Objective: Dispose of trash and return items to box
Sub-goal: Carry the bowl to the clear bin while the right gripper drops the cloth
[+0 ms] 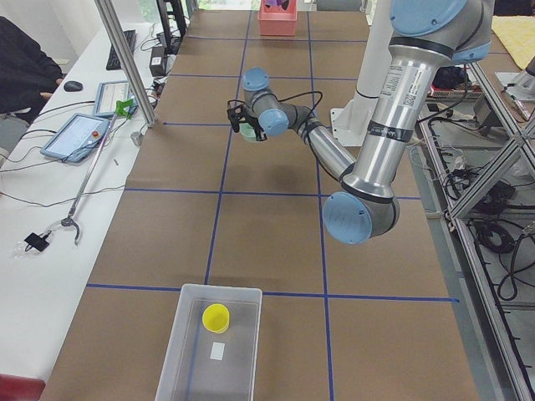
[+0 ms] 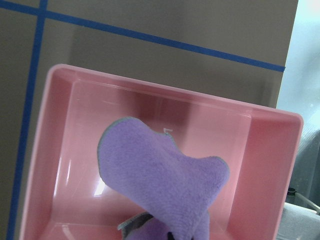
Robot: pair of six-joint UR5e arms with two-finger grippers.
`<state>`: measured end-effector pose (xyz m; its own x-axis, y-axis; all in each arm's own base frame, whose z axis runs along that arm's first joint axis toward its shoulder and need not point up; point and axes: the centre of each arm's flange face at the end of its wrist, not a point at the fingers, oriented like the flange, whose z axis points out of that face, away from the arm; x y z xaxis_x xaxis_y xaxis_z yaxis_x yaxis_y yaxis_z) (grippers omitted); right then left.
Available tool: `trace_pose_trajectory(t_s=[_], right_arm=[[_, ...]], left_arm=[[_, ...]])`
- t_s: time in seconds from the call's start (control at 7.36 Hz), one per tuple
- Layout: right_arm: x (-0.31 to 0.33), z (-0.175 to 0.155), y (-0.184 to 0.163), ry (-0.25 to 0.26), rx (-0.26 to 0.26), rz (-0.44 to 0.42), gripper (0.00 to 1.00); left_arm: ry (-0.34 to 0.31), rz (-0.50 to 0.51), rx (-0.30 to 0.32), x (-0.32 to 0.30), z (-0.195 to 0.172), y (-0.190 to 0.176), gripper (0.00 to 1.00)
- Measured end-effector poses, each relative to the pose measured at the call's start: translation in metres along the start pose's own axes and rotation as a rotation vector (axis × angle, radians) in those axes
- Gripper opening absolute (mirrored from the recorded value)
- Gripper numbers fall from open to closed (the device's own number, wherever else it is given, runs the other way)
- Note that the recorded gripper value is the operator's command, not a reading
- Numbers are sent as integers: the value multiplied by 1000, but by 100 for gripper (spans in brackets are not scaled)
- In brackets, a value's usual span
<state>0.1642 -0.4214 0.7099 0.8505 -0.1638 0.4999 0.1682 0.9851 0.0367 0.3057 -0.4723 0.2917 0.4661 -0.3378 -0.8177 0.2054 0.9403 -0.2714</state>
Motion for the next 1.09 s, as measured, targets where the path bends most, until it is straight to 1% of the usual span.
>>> trace_pose_trajectory(t_s=[0.14,0.27,0.41,0.54,0.81,0.95,1.09], right_arm=[[11,18,0,9,16,-7,100],[14,23,-1,4,36,-12,100],[10,21,-4,-23,63,-12,100],[0,9,-11,-75,107,9,100],[-42,-37,-29,-190,207,100,100],[-71,-58,-40,-233,233,114,100],[-107,-77,-53,-267,239,128,100]], left_arm=[[-10,23,16,-13,-22,-22,0],[-22,46,29,-30,-47,-44,0],[-37,71,46,-53,-74,-63,0],[-62,102,71,-84,-101,-81,0],[-123,155,120,-173,-147,-116,0],[-150,172,141,-225,-167,-132,0],[-178,172,155,-284,-185,-154,0]])
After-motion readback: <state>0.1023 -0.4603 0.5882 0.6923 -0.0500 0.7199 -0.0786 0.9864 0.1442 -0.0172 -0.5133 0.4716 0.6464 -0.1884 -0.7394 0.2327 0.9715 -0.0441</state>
